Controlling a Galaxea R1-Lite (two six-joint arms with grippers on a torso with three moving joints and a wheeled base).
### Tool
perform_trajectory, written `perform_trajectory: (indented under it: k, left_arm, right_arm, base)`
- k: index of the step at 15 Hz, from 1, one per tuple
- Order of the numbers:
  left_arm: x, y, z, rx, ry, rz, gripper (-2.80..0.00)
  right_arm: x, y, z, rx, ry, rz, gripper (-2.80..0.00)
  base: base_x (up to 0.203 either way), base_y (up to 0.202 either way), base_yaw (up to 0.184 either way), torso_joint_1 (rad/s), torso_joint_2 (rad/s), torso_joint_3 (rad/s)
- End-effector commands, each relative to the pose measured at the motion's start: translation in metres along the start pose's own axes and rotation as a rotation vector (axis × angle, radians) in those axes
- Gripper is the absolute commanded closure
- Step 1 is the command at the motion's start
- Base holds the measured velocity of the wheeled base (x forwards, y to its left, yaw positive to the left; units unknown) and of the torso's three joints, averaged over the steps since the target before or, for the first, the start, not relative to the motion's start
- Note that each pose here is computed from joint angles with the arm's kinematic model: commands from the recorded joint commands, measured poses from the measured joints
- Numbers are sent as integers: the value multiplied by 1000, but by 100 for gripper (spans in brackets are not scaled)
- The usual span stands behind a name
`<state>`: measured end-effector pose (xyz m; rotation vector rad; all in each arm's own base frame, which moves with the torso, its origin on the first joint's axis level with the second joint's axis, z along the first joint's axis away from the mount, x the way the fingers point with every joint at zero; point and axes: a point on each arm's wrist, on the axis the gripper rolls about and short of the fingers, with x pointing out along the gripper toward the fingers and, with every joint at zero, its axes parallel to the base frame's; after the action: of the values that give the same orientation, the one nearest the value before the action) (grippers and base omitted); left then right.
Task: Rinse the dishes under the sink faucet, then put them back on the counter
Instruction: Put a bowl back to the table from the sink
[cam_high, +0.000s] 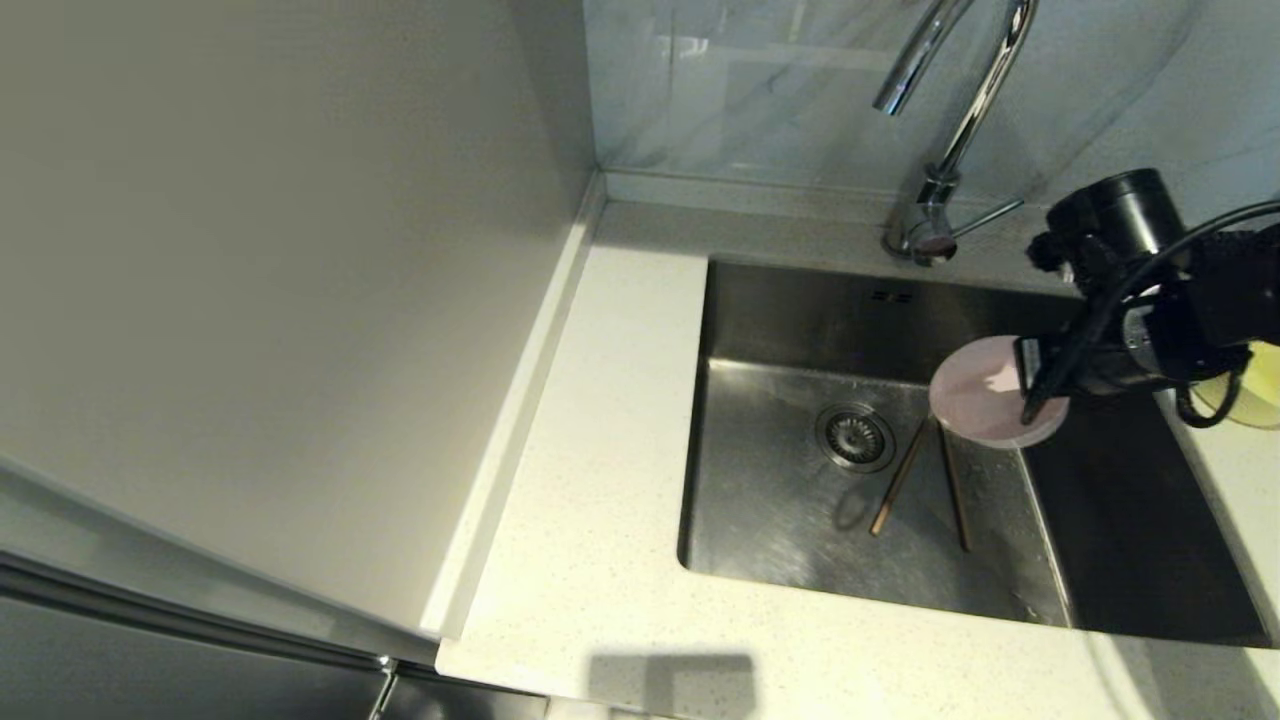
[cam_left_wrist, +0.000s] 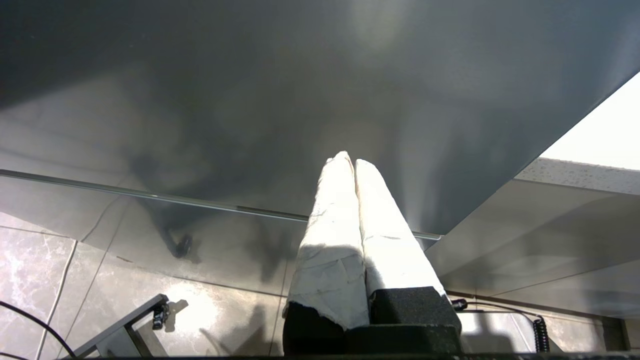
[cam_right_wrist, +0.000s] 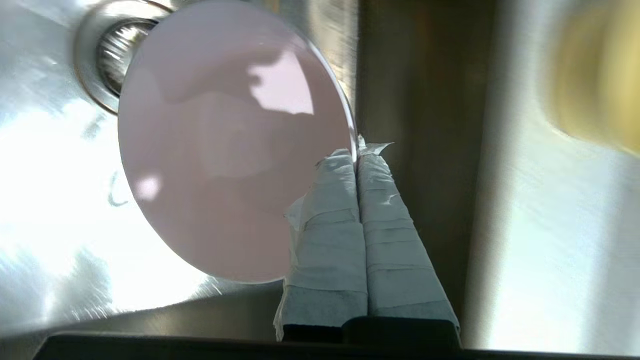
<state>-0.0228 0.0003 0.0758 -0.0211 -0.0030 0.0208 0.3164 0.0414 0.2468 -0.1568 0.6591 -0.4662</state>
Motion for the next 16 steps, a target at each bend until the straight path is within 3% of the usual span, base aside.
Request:
perform_trajectory:
  k: [1, 4, 9, 16]
  left_arm:
    - [0, 0, 0, 0, -3, 1, 0]
    - [0, 0, 0, 0, -3, 1, 0]
    - [0, 0, 0, 0, -3, 1, 0]
    - [0, 0, 0, 0, -3, 1, 0]
  right_arm:
    - [-31, -34, -7, 36, -19, -26, 0]
    - [-40, -75, -30, 60, 61, -113, 0]
    - [-11, -131, -42, 161, 188, -310, 0]
    - [27, -168, -51, 234, 301, -433, 0]
  base:
    - [0, 0, 0, 0, 0, 0]
    - [0, 0, 0, 0, 0, 0]
    - [0, 0, 0, 0, 0, 0]
    - [0, 0, 0, 0, 0, 0]
